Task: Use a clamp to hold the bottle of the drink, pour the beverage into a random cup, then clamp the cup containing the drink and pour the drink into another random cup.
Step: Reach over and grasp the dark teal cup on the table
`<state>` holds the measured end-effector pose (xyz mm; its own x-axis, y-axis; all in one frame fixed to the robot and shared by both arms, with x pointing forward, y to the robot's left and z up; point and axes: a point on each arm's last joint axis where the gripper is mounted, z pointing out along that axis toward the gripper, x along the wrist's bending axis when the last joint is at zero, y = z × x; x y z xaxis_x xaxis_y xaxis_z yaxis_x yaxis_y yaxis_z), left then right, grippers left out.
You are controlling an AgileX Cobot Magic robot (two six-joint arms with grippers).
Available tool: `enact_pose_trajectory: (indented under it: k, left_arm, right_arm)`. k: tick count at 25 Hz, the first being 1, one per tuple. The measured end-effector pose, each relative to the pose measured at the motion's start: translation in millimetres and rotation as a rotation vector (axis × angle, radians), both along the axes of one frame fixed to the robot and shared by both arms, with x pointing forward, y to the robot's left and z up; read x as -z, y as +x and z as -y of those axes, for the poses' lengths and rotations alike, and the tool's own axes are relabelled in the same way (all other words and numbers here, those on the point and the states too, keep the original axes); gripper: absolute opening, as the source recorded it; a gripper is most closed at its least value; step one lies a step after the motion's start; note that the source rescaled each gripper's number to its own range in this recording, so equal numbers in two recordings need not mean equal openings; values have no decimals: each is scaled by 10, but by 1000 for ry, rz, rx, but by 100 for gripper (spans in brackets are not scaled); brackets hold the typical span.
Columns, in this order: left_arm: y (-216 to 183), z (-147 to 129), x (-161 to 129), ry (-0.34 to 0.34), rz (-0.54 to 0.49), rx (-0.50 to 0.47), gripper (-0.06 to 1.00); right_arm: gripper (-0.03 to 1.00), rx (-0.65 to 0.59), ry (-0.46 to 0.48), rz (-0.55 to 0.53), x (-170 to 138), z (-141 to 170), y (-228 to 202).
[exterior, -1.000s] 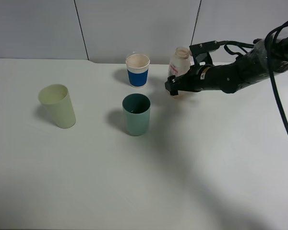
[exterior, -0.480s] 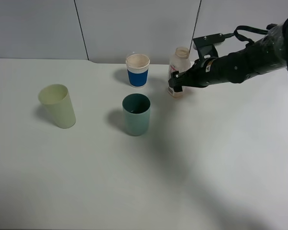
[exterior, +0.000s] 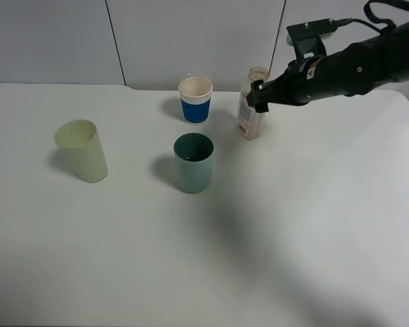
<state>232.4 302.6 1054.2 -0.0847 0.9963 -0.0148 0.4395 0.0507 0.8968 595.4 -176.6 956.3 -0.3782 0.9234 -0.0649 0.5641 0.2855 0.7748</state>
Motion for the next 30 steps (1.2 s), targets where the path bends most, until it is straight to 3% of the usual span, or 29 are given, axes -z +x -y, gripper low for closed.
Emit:
enact_pose_trajectory:
  k: [9,19,30]
  left_arm:
    - [0,0,0,0,0,0,76]
    - [0,0,0,0,0,0,76]
    - [0,0,0,0,0,0,76]
  right_arm:
    - [100,-5,31,128,-552,49,-135]
    - [100,5,-9,128,-965,169,-401]
    - [100,42,-73,164,-1605,439,-996]
